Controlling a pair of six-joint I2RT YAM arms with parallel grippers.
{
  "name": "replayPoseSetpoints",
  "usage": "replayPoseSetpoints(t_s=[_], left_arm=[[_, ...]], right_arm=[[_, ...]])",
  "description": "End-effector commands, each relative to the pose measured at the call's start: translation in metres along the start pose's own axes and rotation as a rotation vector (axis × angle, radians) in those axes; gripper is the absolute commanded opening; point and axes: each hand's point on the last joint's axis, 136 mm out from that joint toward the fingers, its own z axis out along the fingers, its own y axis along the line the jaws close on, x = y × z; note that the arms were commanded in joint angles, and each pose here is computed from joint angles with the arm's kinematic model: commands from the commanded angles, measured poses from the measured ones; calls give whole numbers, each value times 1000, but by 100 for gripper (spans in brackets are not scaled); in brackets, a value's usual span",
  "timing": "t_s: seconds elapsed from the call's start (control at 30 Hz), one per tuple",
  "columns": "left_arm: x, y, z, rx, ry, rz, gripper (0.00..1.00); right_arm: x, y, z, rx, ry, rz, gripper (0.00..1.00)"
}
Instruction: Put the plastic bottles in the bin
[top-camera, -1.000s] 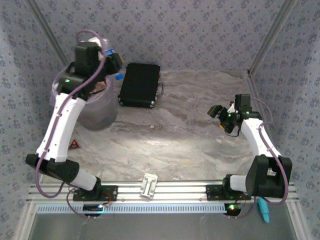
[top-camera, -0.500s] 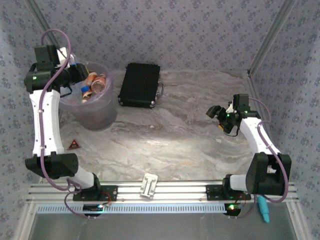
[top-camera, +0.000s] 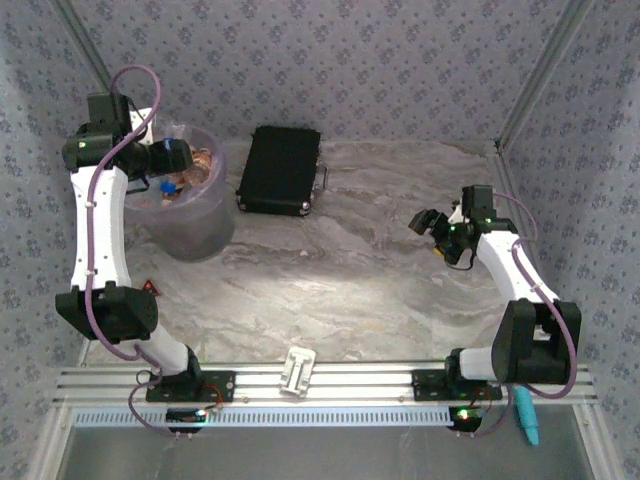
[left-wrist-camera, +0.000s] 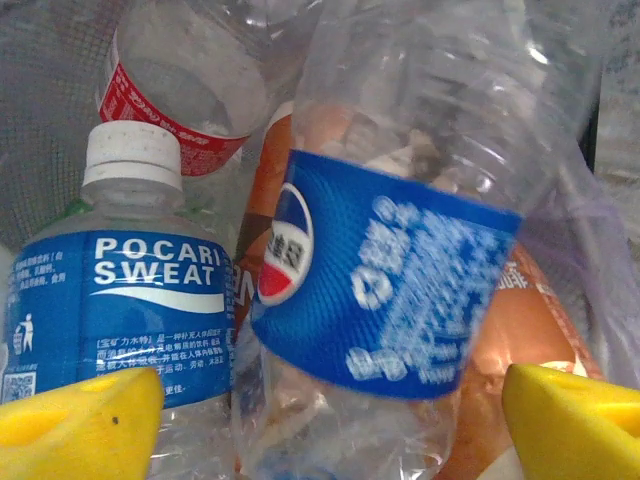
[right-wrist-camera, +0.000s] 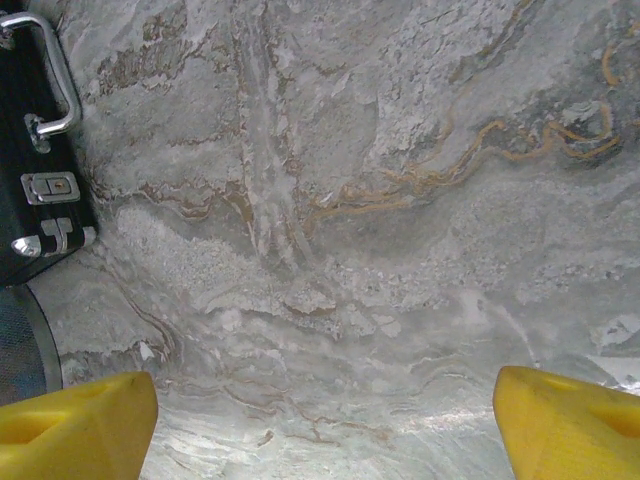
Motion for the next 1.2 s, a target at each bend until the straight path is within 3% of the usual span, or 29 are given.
replayPoseSetpoints(t_s=[0.0,0.1,0.3,0.47,0.63,0.73,0.93,1.17], left_arm=[[-5,-5,-18,12,-48,21,97],[-14,-6,-34,-3,-95,16,99],[-26,-18,-96,-59,-293,34,98],[6,-24,-123,-96,-328,7,93],[53,0,-141,-133,-410,-185,88],[87,2,-125,-79,-415,-231,87],[143,30,-76,-136,-463,-317,87],[162,32,4,-106,-439,-349,86]], right_arm=[[-7,9,-2,-7,-15,-12,89],[-6,12,-1,-8,-14,6,89],[-8,16,-2,-12,-18,-2,89],[-7,16,2,-14,-11,-6,89],[-6,18,4,-17,-3,-10,89],[-7,18,5,-18,-2,-9,89],[-6,22,6,-28,7,-13,89],[-4,21,-2,-16,-7,-20,89]])
